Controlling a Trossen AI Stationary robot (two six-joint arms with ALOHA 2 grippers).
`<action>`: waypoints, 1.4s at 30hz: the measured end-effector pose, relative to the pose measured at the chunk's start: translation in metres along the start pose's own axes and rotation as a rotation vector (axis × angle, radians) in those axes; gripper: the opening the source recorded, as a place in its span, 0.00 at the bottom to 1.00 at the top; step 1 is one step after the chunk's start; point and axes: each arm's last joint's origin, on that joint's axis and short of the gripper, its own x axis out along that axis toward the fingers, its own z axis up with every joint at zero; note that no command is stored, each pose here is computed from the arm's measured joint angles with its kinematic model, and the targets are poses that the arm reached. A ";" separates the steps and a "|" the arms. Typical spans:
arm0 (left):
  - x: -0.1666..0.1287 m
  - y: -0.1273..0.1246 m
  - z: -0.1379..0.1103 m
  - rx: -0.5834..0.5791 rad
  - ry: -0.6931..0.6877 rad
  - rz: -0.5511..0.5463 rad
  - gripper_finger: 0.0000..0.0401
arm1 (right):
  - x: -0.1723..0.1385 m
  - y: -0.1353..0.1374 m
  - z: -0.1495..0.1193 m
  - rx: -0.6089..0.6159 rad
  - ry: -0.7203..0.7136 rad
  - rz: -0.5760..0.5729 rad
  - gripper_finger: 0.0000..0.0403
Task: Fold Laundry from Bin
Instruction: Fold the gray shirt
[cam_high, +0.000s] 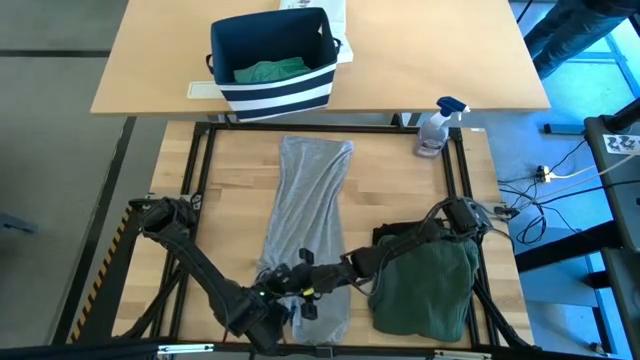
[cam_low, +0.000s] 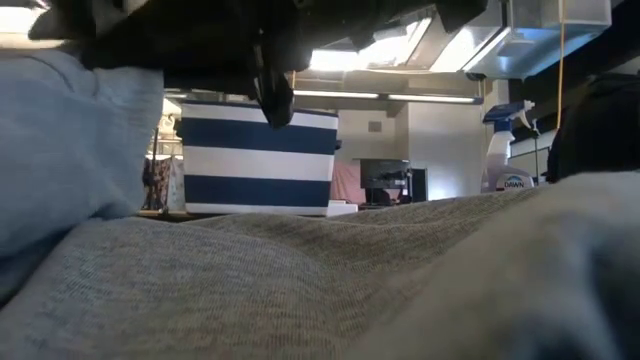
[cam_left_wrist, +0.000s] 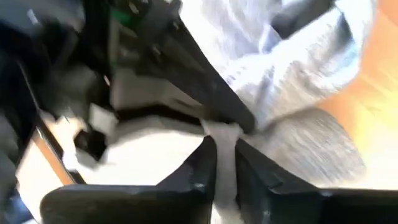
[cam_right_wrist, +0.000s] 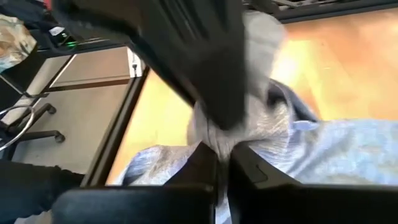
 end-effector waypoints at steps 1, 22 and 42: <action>-0.003 -0.004 -0.003 -0.036 0.018 -0.002 0.13 | 0.000 -0.001 0.000 0.000 0.002 -0.002 0.02; -0.014 -0.127 -0.064 -0.575 -0.356 0.299 0.64 | 0.001 -0.003 0.003 0.019 -0.002 0.040 0.01; 0.058 -0.133 -0.077 -0.744 -0.473 0.309 0.77 | 0.000 -0.002 0.005 0.043 -0.007 0.069 0.01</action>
